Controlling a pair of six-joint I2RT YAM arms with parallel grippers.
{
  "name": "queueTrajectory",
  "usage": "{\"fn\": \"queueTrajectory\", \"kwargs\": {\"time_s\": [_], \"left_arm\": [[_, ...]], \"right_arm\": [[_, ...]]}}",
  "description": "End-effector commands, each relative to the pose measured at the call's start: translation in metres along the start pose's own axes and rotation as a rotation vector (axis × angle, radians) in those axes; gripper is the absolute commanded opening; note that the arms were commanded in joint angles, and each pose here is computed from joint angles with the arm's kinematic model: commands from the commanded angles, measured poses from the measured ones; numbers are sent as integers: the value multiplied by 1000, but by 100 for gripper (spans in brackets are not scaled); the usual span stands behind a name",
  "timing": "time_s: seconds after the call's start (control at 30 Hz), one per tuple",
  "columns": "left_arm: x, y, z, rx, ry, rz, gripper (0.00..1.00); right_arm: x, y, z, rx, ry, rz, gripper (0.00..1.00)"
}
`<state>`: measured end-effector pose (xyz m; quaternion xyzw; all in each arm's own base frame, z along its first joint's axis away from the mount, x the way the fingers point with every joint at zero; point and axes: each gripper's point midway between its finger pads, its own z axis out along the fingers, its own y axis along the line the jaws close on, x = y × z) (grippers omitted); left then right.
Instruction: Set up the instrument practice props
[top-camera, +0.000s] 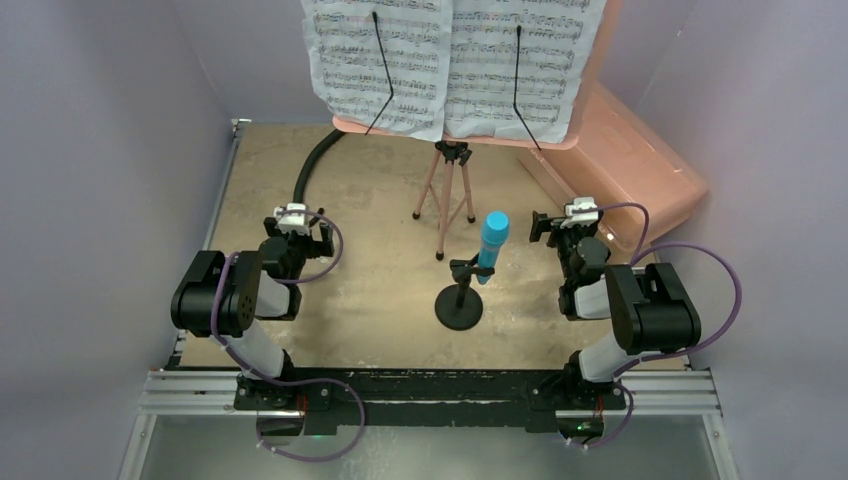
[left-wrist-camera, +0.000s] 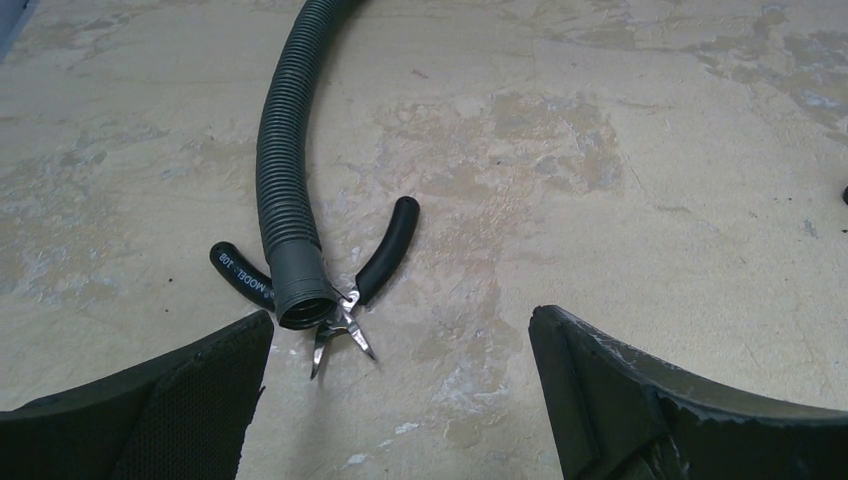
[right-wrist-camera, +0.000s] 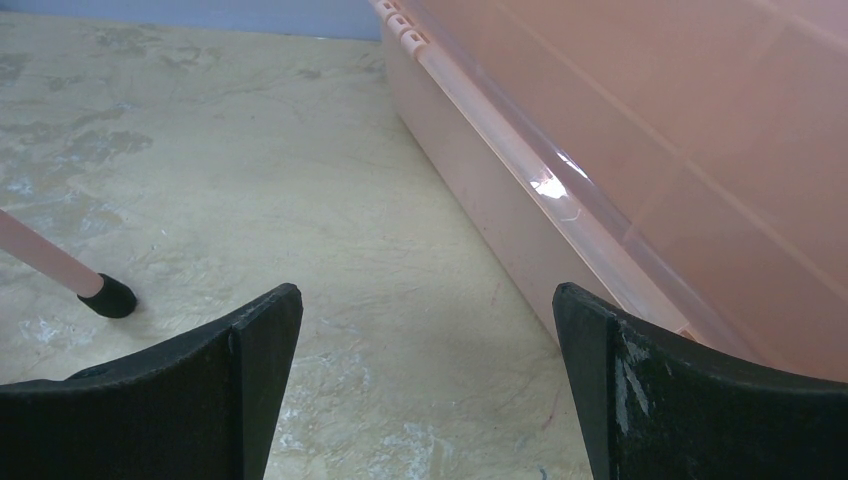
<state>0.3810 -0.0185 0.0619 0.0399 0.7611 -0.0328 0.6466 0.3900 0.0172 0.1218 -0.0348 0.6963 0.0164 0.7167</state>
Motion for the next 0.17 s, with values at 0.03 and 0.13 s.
{"fn": "queueTrajectory", "kwargs": {"time_s": [0.03, 0.13], "left_arm": [[-16, 5, 5, -15, -49, 27, 99], [-16, 4, 5, -14, -49, 27, 99]], "right_arm": [[-19, -4, 7, 19, -61, 0, 98], [-19, -5, 7, 19, -61, 1, 98]]}}
